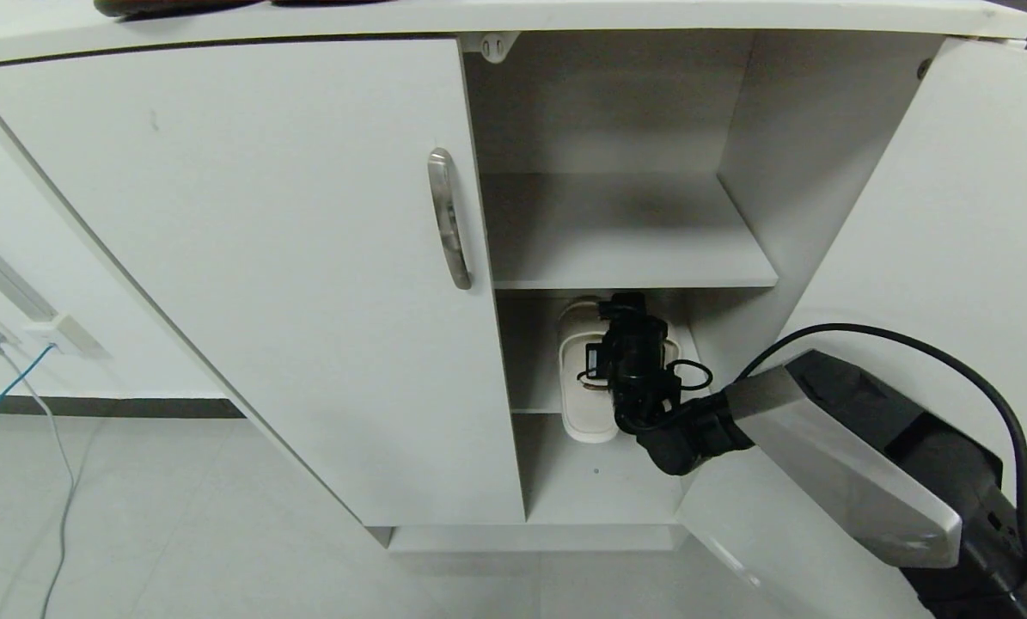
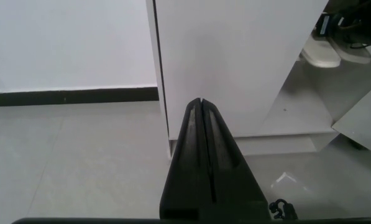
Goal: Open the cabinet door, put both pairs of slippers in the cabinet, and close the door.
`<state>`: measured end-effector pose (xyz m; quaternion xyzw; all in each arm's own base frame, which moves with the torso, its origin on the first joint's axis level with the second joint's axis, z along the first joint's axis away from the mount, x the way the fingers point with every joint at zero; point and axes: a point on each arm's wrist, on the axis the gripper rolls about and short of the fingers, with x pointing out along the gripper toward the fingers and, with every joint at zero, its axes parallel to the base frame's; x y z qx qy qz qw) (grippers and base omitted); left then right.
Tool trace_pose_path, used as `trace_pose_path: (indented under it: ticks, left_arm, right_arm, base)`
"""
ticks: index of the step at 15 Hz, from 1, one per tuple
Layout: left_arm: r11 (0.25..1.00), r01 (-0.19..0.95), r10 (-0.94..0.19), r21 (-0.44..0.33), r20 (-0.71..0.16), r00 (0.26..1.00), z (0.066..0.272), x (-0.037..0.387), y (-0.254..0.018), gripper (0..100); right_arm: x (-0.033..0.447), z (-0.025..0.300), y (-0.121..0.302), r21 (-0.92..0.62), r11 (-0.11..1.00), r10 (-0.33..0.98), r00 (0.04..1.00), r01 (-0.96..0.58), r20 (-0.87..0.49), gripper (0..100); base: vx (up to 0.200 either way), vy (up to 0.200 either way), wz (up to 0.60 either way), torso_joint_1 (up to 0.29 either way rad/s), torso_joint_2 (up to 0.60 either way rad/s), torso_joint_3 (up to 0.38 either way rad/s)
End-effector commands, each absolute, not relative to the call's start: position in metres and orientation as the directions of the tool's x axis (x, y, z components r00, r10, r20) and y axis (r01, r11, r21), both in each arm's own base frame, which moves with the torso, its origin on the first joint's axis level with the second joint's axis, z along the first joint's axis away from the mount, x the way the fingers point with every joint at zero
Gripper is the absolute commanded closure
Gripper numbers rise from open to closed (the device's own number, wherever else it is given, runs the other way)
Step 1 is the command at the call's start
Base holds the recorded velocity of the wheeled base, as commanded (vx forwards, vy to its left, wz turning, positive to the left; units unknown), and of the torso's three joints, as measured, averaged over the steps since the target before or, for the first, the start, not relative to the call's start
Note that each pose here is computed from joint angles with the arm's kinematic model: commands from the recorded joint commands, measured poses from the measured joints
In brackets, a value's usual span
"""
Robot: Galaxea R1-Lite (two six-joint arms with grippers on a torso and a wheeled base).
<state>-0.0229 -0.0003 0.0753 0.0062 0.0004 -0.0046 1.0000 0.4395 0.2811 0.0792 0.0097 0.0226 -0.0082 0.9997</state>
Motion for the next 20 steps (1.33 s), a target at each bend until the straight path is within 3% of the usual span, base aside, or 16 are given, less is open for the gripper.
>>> trace_pose_path:
  ticks: [1, 8, 9, 17, 20]
  left_arm:
    - [1.0, 0.009, -0.009, 0.012, -0.002, 1.0, 0.075, -0.023, 0.0, 100]
    - [1.0, 0.003, -0.003, 0.011, -0.002, 1.0, 0.075, -0.023, 0.0, 100]
    - [1.0, 0.003, -0.003, 0.011, -0.002, 1.0, 0.075, -0.023, 0.0, 100]
    - [1.0, 0.003, -0.003, 0.011, -0.002, 1.0, 0.075, -0.023, 0.0, 100]
    - [1.0, 0.003, -0.003, 0.011, -0.002, 1.0, 0.075, -0.023, 0.0, 100]
  right_arm:
    - [0.446, 0.082, 0.283, 0.03, 0.999, -0.017, 0.999, 0.018, -0.03, 100]
    - [0.456, 0.076, 0.287, 0.019, 1.0, -0.022, 0.999, 0.023, -0.045, 100]
    - [0.456, 0.077, 0.287, 0.021, 0.999, -0.024, 0.999, 0.025, -0.044, 0]
    - [0.429, 0.083, 0.279, 0.007, 1.0, -0.014, 0.998, 0.014, -0.068, 0]
    - [0.396, 0.09, 0.272, 0.006, 1.0, 0.012, 0.997, -0.012, -0.07, 0]
  base:
    - [0.0, 0.0, 0.0, 0.0, 0.0, 0.0]
    - [0.0, 0.0, 0.0, 0.0, 0.0, 0.0]
    - [0.0, 0.0, 0.0, 0.0, 0.0, 0.0]
    - [0.0, 0.0, 0.0, 0.0, 0.0, 0.0]
    - [0.0, 0.0, 0.0, 0.0, 0.0, 0.0]
